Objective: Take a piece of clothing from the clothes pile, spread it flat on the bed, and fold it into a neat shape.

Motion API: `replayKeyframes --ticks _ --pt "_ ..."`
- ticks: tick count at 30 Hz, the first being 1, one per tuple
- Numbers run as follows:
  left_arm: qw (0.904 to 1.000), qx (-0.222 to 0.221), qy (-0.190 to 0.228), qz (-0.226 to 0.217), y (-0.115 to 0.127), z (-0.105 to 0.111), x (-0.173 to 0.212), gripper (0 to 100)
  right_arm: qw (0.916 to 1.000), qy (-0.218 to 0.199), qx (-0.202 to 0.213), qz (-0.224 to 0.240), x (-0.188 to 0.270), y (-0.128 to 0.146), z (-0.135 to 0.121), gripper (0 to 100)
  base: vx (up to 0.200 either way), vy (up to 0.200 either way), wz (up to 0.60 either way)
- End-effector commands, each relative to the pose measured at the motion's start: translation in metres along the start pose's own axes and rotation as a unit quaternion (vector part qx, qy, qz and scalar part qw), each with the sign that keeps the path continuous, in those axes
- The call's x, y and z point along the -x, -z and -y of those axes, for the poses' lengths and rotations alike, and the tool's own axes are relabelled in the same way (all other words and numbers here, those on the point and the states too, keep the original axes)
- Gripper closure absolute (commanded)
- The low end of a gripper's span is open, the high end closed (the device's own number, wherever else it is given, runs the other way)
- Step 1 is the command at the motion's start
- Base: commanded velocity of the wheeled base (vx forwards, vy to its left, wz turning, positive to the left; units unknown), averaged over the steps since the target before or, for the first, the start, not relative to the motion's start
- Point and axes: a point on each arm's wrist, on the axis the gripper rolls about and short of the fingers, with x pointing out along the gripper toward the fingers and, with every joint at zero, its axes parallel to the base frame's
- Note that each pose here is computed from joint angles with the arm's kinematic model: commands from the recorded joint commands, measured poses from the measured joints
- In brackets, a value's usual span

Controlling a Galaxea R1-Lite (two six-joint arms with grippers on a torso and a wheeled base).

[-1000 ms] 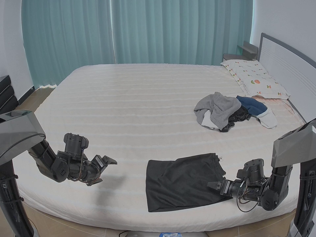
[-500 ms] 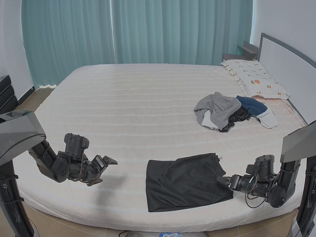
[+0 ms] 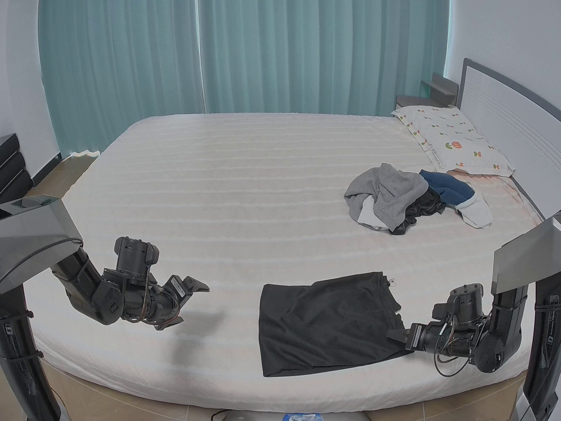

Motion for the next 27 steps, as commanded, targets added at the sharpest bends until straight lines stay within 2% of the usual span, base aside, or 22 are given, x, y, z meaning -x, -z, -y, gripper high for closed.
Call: replayKeyframes --ticks 1,9,14,23,24,27 --pt "1.0 0.0 -0.001 0.0 0.0 0.0 0.0 0 0.9997 0.017 0.016 -0.012 0.007 0.005 0.009 100 0.0 0.0 0.0" --pt "1.0 0.0 0.0 -0.001 0.0 0.0 0.0 0 0.9993 0.024 0.03 -0.001 0.013 0.0 0.014 100 0.0 0.0 0.0" --pt "1.0 0.0 0.0 -0.001 0.0 0.0 0.0 0 0.9978 0.029 0.06 0.0 0.021 0.0 0.015 100 0.0 0.0 0.0" --pt "1.0 0.0 0.0 -0.001 0.0 0.0 0.0 0 0.9964 0.038 0.074 -0.011 0.022 0.004 0.02 100 0.0 0.0 0.0" --pt "1.0 0.0 0.0 -0.001 0.0 0.0 0.0 0 0.9964 0.038 0.075 -0.012 0.02 0.004 0.02 0 0.0 0.0 0.0" --pt "1.0 0.0 0.0 -0.001 0.0 0.0 0.0 0 0.9964 0.036 0.076 -0.01 0.016 0.004 0.021 0 0.0 0.0 0.0"
